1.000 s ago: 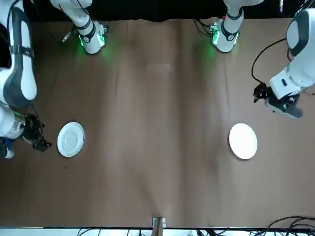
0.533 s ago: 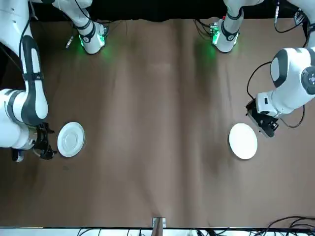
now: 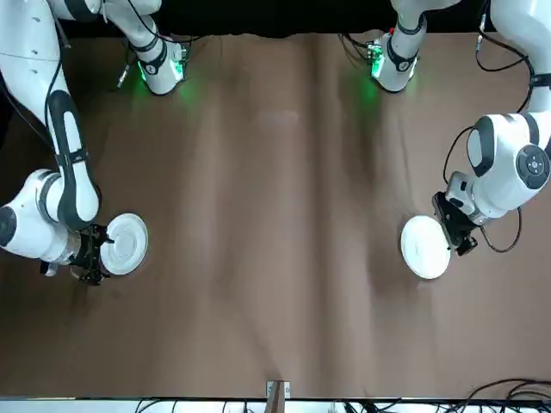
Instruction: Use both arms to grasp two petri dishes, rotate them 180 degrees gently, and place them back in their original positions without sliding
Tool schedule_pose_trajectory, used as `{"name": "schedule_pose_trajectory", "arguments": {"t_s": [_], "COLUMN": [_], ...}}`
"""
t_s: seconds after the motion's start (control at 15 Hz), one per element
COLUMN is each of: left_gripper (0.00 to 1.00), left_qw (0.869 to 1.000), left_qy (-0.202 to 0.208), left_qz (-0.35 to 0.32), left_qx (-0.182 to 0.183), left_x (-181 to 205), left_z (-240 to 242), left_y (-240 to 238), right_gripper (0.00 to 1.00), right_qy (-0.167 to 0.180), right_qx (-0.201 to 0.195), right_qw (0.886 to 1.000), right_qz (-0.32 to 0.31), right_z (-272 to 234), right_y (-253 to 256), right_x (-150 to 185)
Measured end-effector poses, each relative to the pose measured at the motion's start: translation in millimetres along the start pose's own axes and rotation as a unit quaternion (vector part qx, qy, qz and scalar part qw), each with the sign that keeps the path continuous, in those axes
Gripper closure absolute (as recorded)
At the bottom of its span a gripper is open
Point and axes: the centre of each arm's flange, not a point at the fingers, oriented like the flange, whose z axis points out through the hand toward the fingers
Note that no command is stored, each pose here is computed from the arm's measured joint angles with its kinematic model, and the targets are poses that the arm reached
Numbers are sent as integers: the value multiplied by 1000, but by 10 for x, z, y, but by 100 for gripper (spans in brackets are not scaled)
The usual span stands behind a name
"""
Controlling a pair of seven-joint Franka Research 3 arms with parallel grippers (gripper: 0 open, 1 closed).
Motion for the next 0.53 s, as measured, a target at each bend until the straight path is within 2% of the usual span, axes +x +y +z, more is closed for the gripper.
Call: {"name": "schedule_pose_trajectory", "arguments": {"t_s": [0.13,0.2,0.33,0.4,0.47,0.53], "left_gripper": [3,11,15,22,28,28], "left_qw": [999,999,998,999,999,998], "left_qy": [-6,-11,-19,-19,-19,-19], "left_qz": [34,43,52,50,51,56], "left_qx": [8,7,3,4,6,6], "left_x": [-81,-80,-103,-145,-199,-245], "left_z": [263,337,472,536,599,661], "left_y": [31,51,75,75,72,72], "right_gripper": [4,10,30,30,36,47], "right_qy": [-3,-3,-1,0,0,0], "right_qx": [-3,-2,1,1,-2,-7], "right_qw": [1000,1000,999,999,999,999], "right_qz": [15,24,32,34,34,35], "right_z": [83,91,157,217,284,346], "right_y": [4,0,-11,-13,-8,-1], "right_x": [12,9,6,10,13,13]}}
